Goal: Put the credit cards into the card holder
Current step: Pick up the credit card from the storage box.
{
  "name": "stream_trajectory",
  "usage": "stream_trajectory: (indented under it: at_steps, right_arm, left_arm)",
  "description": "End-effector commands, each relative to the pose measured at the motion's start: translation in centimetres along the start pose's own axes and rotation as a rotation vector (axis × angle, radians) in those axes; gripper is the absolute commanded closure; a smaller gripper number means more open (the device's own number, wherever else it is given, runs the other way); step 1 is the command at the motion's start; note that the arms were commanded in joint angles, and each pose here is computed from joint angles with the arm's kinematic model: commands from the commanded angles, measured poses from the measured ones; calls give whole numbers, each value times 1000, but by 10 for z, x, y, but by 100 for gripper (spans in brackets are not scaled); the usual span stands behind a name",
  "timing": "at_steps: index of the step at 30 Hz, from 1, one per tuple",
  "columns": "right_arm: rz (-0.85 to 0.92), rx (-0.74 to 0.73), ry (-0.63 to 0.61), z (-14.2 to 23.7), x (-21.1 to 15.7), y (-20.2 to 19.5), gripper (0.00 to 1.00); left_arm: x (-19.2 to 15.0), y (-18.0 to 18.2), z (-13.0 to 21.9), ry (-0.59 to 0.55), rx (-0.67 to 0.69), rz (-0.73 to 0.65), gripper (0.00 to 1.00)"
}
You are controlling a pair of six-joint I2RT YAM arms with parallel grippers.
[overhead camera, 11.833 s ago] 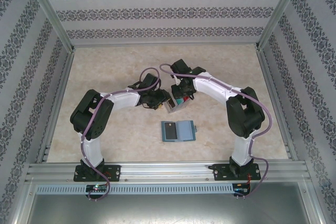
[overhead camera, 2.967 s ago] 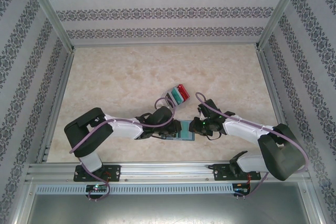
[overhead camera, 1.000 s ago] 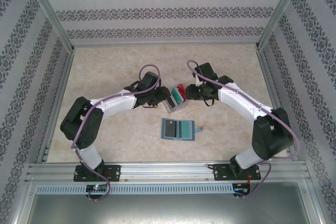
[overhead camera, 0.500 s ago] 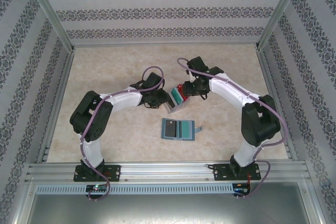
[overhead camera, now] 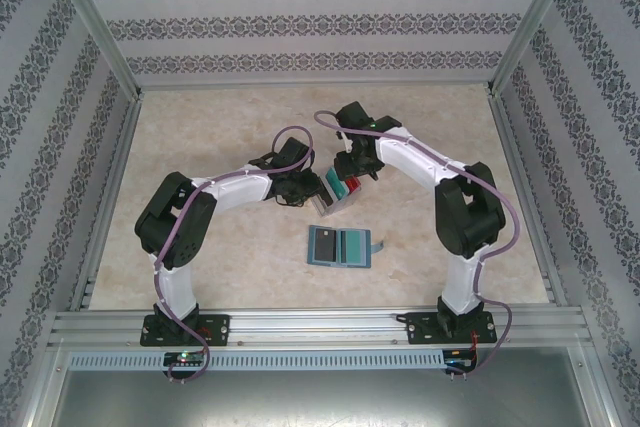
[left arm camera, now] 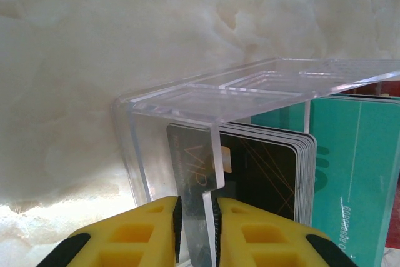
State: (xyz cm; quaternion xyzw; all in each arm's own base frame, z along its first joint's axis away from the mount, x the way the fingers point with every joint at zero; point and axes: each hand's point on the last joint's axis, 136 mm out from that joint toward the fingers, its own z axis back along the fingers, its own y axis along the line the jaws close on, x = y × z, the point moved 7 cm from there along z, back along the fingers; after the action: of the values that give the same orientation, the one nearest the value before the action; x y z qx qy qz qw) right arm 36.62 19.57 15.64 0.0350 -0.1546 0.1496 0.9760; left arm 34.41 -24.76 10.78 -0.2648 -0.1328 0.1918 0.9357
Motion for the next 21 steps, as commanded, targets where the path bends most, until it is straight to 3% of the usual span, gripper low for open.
stream_trajectory:
  at_steps: [1, 8, 21]
  right_arm:
    - [24, -47, 33, -6, 1, -2, 45]
    - [7, -109, 33, -13, 3, -10, 48]
    - [21, -126, -34, 11, 9, -9, 52]
  left_arm:
    - [-4, 18, -8, 39, 88, -4, 77]
    - [-4, 19, -7, 39, 86, -1, 78]
    - [-5, 19, -7, 42, 80, 3, 78]
